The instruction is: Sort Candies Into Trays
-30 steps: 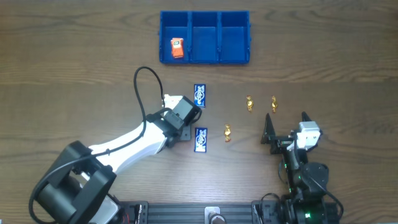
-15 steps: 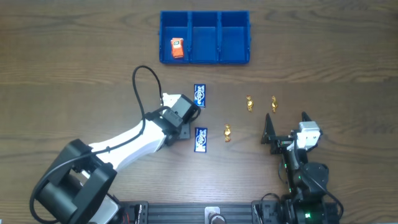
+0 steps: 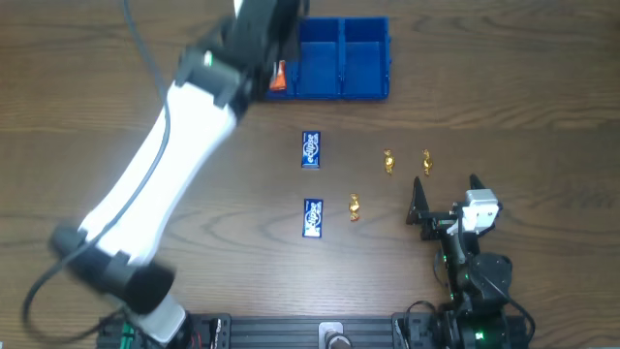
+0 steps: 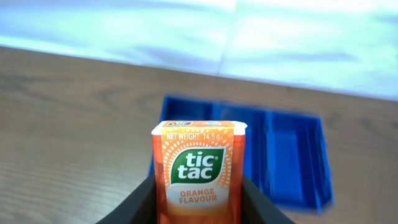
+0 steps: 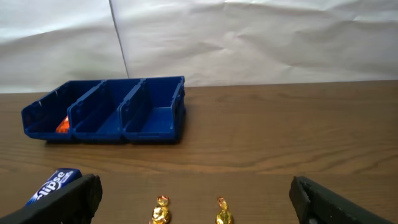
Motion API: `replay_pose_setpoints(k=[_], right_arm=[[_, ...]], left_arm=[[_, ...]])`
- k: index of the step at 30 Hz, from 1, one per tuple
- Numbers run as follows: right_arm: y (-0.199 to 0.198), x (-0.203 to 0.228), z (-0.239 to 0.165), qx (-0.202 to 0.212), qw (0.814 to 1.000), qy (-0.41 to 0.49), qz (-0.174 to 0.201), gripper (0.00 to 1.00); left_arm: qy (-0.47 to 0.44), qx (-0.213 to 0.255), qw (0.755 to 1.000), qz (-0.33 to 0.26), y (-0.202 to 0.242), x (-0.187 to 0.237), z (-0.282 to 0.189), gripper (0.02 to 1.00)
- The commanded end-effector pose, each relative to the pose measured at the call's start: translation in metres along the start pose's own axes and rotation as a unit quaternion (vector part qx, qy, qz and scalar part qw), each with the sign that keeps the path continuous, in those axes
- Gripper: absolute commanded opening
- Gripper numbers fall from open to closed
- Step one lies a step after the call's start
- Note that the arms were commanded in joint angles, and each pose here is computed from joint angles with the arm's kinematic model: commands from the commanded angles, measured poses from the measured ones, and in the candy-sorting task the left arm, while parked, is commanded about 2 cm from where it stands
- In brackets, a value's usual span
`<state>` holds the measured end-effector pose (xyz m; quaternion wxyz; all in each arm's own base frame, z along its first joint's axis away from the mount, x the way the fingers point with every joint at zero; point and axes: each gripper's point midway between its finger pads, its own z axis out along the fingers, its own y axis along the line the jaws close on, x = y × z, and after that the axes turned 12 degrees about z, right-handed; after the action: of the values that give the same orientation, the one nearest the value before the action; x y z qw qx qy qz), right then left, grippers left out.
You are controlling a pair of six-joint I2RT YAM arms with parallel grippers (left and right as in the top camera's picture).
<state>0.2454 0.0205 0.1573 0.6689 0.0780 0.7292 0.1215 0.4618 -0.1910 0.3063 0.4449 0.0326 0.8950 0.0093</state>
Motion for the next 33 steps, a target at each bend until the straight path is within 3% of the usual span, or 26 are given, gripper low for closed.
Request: replay_pose_setpoints(k=[1, 8, 18, 20, 21, 22, 24, 27, 30, 33], right_arm=[[0.000, 0.001, 0.000, -0.001, 1.000, 0.001, -0.003, 0.998], [0.000, 0.001, 0.000, -0.001, 1.000, 0.001, -0.003, 0.998], [0.000, 0.001, 0.000, -0.001, 1.000, 0.001, -0.003, 0.998], [0.000, 0.001, 0.000, -0.001, 1.000, 0.001, -0.003, 0.998], [0.000, 0.001, 0.000, -0.001, 1.000, 0.001, -0.003, 0.998], [0.000, 0.001, 0.000, -0.001, 1.000, 0.001, -0.003, 0.998], [0.000, 0.001, 0.000, -0.001, 1.000, 0.001, -0.003, 0.998], [0.000, 0.001, 0.000, -0.001, 1.000, 0.001, -0.003, 0.998], [0.000, 0.001, 0.000, -0.001, 1.000, 0.001, -0.003, 0.998], [0.000, 0.001, 0.000, -0.001, 1.000, 0.001, -0.003, 0.998]], left_arm=[[0.090, -0.001, 0.996, 0.013, 0.010, 0.035, 0.104, 0.272], [0.150, 0.021, 0.988, 0.004, 0.007, 0.082, 0.161, 0.283], [0.160, 0.031, 0.987, 0.010, 0.003, 0.092, 0.172, 0.354], [0.161, 0.029, 0.987, 0.009, 0.005, 0.092, 0.172, 0.507], [0.159, 0.029, 0.987, 0.008, 0.006, 0.091, 0.173, 0.720], [0.153, 0.029, 0.988, 0.005, 0.007, 0.087, 0.174, 0.864], [0.130, 0.029, 0.991, -0.003, 0.011, 0.071, 0.166, 0.915], [0.059, 0.018, 0.998, -0.023, 0.034, 0.015, 0.115, 0.923], [-0.066, 0.003, 0.997, -0.037, 0.069, -0.041, 0.023, 0.910], [-0.181, -0.005, 0.982, -0.050, 0.111, -0.053, -0.076, 0.910]])
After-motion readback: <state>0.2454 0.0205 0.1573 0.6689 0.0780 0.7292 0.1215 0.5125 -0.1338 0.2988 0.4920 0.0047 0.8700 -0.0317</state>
